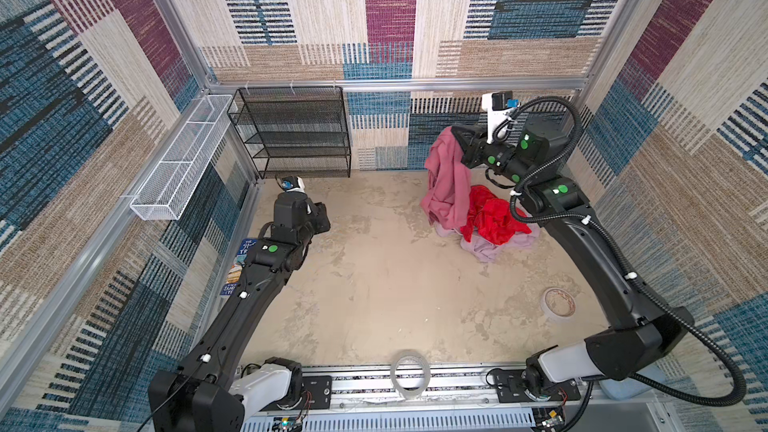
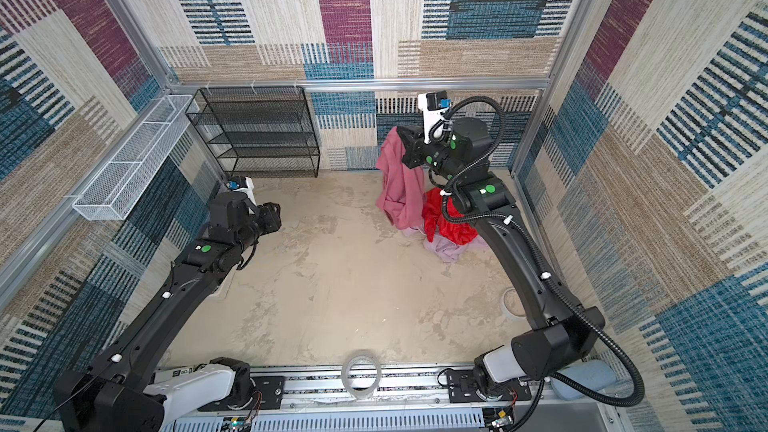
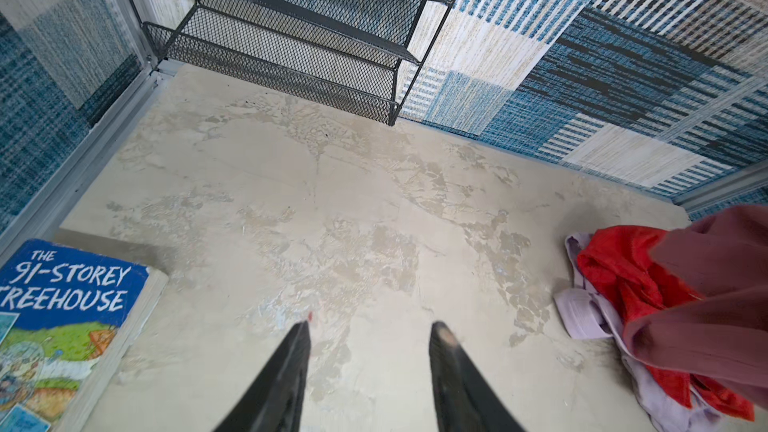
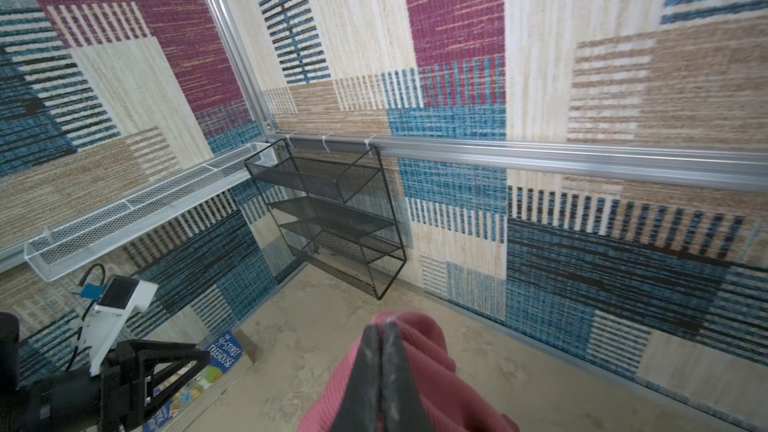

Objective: Pick out a specific cloth from the pile
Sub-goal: 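Lift the pink shirt up out of the pile with the right gripper, then carry the pink shirt toward the book and release it on the table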

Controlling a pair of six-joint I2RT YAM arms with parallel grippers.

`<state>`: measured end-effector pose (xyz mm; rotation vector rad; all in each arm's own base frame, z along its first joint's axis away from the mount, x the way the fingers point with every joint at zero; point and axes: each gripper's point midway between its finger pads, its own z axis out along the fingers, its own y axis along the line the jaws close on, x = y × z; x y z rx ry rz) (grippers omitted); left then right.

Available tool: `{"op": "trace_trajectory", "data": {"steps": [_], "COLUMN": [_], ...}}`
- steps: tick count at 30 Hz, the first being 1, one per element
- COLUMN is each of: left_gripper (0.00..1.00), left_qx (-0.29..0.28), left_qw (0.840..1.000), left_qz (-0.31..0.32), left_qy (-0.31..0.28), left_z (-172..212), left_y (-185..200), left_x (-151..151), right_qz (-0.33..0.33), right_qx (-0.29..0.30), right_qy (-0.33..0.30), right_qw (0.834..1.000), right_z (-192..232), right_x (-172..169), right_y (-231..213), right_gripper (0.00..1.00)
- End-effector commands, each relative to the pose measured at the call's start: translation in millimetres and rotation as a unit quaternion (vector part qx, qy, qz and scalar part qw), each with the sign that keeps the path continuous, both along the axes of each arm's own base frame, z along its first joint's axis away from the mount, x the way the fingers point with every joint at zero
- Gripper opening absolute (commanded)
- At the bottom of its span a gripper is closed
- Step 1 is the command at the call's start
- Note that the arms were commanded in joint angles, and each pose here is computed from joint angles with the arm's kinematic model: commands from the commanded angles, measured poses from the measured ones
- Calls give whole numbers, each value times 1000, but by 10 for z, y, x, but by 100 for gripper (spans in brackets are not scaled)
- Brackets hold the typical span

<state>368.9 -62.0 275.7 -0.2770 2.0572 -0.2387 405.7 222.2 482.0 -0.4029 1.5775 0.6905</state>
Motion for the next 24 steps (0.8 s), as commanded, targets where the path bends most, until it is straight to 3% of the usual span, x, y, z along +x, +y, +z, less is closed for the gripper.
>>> {"op": "trace_trajectory", "data": {"steps": [1,13,24], "left_gripper": [50,51,52], "left_qx": [3,35,70], "left_qw": [1000,998,993], "left_qz": [21,57,93], "left_qy": [15,7,33], "left_z": [38,246,161], "left_y": [94,348,620], "left_x": [-128,-505,-995], "right_qz": [33,155,254], "right_qx": [-4,-28,-37], "right_qy": [-20,-23,-4], "right_qw": [999,987,966], "right_z": [55,-154,-569], "right_x": [-84,-308,-303], "right_y": [296,1550,2490], "right_gripper": [0,0,0]}}
